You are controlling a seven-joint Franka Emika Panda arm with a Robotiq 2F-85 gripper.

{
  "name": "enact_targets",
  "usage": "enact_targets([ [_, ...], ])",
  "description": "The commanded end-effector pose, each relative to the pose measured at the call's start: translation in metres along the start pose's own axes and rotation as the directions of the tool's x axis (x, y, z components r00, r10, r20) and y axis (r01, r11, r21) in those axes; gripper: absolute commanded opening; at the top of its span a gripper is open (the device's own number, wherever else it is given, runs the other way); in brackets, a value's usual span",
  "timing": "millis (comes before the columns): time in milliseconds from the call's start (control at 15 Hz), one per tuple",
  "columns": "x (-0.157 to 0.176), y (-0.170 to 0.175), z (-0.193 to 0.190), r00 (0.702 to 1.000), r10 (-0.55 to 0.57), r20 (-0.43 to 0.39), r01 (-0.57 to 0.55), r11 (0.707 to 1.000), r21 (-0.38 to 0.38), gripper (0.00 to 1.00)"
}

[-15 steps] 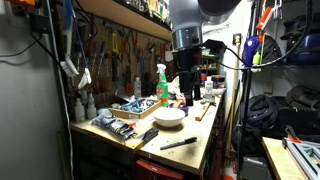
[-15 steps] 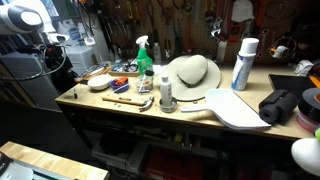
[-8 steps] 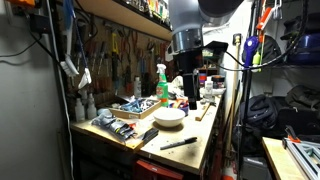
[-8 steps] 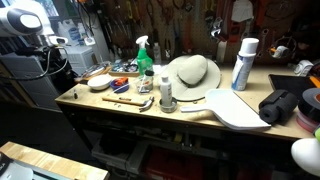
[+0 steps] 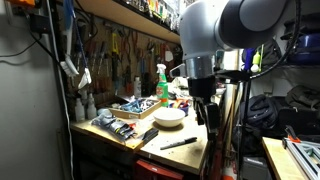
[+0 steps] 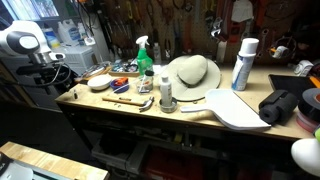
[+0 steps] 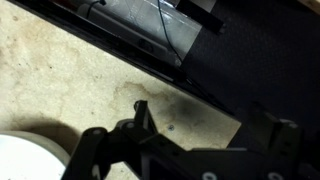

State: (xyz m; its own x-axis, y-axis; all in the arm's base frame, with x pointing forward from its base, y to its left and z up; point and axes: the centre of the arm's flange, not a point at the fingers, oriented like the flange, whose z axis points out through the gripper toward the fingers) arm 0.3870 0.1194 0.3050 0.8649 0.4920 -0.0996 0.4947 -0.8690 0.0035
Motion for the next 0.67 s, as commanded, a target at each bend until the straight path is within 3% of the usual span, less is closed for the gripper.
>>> enact_targets([
  [0,0.005,-0.017,0.027,0.995,-0.091,-0.030,0.089,0.993,-0.077,1.00],
  [333,0.026,-0.016,0.037,0.987,-0.151,-0.049,0.138,0.968,-0.208,1.00],
  [533,0.038,-0.010,0.041,0.990,-0.135,-0.036,0.124,0.966,-0.225,1.00],
  [600,0.024,-0.013,0.029,0.988,-0.147,-0.044,0.135,0.969,-0.206,1.00],
])
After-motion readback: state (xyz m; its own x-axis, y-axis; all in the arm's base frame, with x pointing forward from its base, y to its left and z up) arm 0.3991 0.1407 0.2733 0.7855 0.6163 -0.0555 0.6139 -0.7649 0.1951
